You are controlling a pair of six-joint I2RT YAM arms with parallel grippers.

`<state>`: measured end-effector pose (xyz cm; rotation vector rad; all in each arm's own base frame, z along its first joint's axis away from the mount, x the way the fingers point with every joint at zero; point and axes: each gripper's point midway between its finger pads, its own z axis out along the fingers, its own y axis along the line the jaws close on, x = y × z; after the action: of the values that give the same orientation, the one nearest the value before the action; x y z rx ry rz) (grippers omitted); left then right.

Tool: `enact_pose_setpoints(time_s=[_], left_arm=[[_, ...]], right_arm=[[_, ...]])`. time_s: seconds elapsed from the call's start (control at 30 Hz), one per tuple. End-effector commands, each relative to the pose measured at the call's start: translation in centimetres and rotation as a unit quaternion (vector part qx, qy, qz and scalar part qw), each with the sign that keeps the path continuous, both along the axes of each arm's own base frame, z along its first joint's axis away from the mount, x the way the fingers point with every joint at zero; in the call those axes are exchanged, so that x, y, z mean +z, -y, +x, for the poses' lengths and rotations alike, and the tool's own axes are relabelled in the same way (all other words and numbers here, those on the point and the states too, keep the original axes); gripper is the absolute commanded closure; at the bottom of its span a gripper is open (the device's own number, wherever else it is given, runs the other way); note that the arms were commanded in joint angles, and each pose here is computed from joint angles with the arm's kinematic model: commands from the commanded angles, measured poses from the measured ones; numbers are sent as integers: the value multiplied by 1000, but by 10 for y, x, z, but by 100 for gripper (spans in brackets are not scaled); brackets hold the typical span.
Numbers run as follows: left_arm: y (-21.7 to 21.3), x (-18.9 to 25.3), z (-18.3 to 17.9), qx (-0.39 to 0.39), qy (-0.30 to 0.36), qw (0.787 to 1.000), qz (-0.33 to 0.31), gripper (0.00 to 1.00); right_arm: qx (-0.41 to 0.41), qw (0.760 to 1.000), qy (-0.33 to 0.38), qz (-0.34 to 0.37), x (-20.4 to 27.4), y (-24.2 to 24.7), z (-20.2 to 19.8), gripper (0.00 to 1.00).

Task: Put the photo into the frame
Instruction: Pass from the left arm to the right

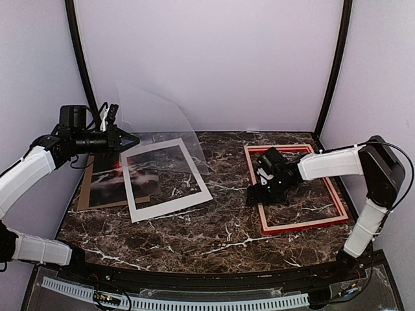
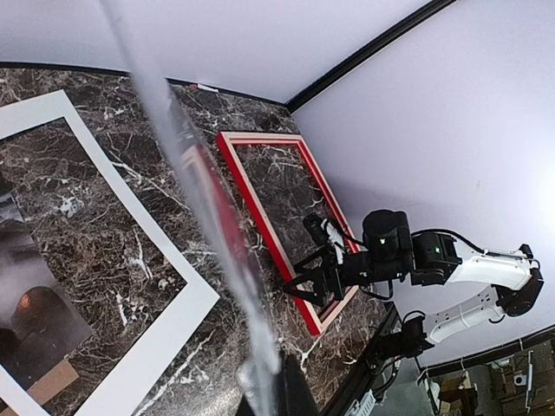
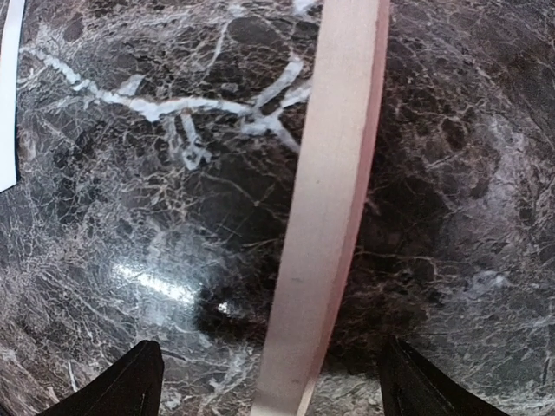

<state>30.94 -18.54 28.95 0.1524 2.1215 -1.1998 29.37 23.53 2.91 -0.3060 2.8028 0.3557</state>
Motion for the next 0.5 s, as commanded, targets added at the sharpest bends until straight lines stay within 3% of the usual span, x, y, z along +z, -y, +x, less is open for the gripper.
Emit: enact_pose_setpoints(time_s=[0.0, 0.47], left_arm=[[2, 30, -6, -14, 46, 999, 1, 100], [0, 52, -16, -17, 71, 997, -3, 100]], right_arm=[[12, 1000, 1, 28, -2, -22, -11, 13], [85, 984, 3, 159, 22, -127, -47, 13]])
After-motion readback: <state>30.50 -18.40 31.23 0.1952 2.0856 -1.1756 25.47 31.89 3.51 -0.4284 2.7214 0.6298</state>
